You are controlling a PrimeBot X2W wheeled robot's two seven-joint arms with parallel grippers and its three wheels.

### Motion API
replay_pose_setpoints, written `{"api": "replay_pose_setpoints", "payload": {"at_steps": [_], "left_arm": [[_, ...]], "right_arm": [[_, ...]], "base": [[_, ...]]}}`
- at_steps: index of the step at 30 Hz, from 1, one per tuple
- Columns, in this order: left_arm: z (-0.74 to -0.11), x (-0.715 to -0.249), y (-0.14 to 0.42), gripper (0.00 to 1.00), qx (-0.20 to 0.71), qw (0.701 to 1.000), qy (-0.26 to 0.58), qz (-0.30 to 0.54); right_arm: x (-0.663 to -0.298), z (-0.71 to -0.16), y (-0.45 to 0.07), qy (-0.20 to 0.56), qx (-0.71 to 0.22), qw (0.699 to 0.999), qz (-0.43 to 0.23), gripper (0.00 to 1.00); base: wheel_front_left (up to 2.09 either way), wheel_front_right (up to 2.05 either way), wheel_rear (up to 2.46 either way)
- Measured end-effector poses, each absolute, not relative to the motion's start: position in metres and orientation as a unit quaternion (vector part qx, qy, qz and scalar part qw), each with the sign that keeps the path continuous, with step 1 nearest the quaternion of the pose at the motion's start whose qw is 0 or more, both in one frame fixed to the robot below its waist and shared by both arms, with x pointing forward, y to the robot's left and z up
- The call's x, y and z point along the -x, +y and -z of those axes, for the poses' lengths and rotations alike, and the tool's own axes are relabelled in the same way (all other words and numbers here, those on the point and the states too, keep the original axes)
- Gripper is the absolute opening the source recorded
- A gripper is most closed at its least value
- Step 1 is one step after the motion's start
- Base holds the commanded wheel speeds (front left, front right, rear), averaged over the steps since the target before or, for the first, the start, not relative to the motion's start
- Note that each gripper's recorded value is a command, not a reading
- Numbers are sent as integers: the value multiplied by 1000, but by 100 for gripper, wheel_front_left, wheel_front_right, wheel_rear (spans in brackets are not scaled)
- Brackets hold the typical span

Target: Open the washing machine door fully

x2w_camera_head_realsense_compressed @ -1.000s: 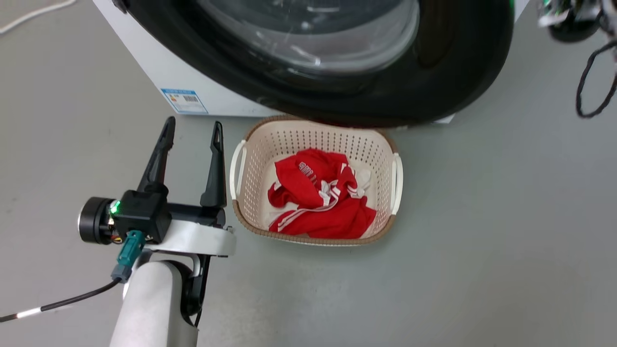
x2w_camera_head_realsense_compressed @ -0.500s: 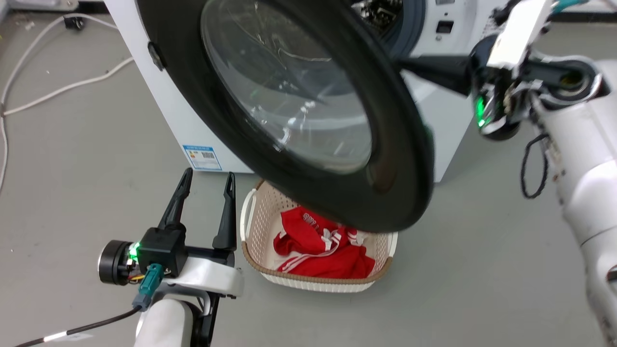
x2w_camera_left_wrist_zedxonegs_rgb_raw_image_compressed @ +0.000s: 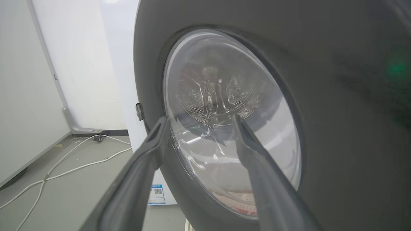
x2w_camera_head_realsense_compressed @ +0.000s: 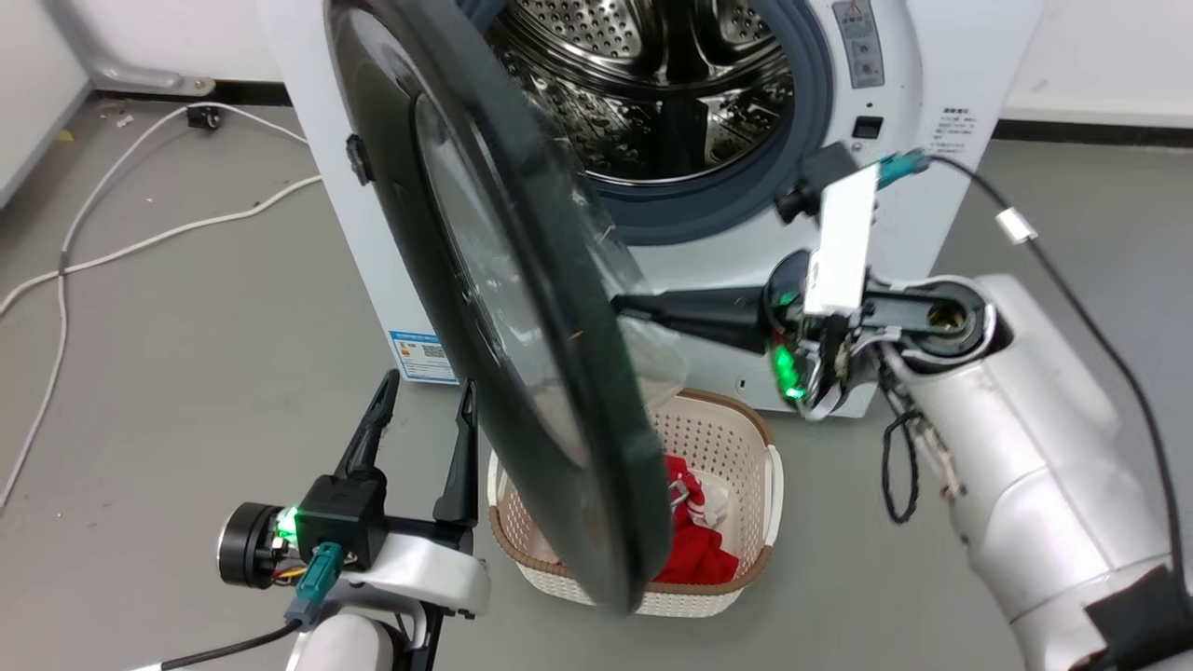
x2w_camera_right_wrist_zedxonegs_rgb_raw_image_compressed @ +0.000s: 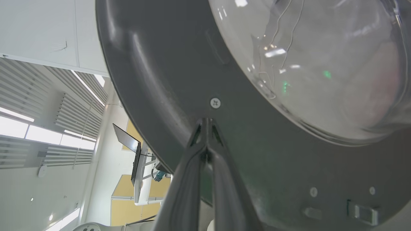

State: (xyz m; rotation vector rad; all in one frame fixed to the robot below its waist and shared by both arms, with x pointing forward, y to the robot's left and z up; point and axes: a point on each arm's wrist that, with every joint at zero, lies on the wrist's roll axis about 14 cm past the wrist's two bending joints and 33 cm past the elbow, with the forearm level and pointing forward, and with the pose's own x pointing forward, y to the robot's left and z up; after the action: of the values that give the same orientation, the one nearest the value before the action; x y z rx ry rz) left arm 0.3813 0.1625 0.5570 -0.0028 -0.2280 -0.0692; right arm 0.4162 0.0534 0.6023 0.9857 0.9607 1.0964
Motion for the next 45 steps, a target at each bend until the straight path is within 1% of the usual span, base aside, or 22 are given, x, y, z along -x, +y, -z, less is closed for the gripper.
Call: {"api": "replay_pose_setpoints", "payload": {"at_steps": [4, 9, 11, 13, 18, 19, 20, 21, 22, 24, 27, 30, 33, 36, 40, 43, 45], "left_arm": [[-557, -375, 167, 100, 2, 993, -114, 27], [-557, -373, 168, 100, 3, 993, -114, 24], [-557, -373, 168, 100, 4, 993, -113, 23], [-557, -374, 168, 100, 5, 993, -113, 21], [-555, -375, 165, 100, 8, 994, -111, 22], [-554, -375, 164, 100, 9, 994, -110, 22], [-553, -376, 163, 100, 10, 994, -108, 24], [-552, -377, 163, 100, 10, 994, -107, 24], [-552, -377, 162, 100, 10, 994, -107, 25], [-551, -379, 160, 100, 10, 994, -106, 28], [-551, -379, 160, 100, 8, 994, -107, 29], [-550, -376, 159, 100, 7, 994, -105, 31], [-549, -374, 159, 100, 6, 994, -104, 33], [-549, -372, 159, 100, 6, 994, -104, 32], [-549, -371, 162, 100, 6, 994, -103, 28], [-550, -370, 165, 100, 6, 994, -105, 24], [-550, -370, 166, 100, 4, 994, -106, 22]], "right_arm": [[-394, -602, 73, 424, -425, 617, -509, 0], [-382, -600, 86, 416, -432, 610, -518, 0], [-386, -605, 86, 393, -451, 617, -511, 0], [-396, -615, 80, 354, -482, 627, -499, 0], [-424, -622, 41, 243, -573, 658, -423, 0], [-429, -621, 30, 222, -582, 670, -404, 10], [-434, -619, 17, 196, -594, 682, -380, 40], [-438, -615, 5, 176, -604, 690, -357, 76], [-440, -609, -8, 158, -608, 703, -334, 100], [-442, -594, -33, 124, -615, 726, -282, 100], [-440, -570, -71, 75, -595, 774, -206, 100], [-428, -546, -100, 40, -564, 813, -140, 100], [-415, -529, -120, 9, -521, 849, -93, 100], [-402, -516, -133, -9, -465, 883, -67, 100], [-393, -511, -155, -33, -347, 936, -48, 100], [-390, -535, -173, -84, -248, 964, -34, 100], [-386, -555, -179, -118, -189, 974, -33, 100]], "base": [[0, 0, 0], [0, 0, 0], [0, 0, 0], [0, 0, 0], [0, 0, 0], [0, 0, 0], [0, 0, 0], [0, 0, 0], [0, 0, 0], [0, 0, 0], [0, 0, 0], [0, 0, 0], [0, 0, 0], [0, 0, 0], [0, 0, 0], [0, 0, 0], [0, 0, 0]]}}
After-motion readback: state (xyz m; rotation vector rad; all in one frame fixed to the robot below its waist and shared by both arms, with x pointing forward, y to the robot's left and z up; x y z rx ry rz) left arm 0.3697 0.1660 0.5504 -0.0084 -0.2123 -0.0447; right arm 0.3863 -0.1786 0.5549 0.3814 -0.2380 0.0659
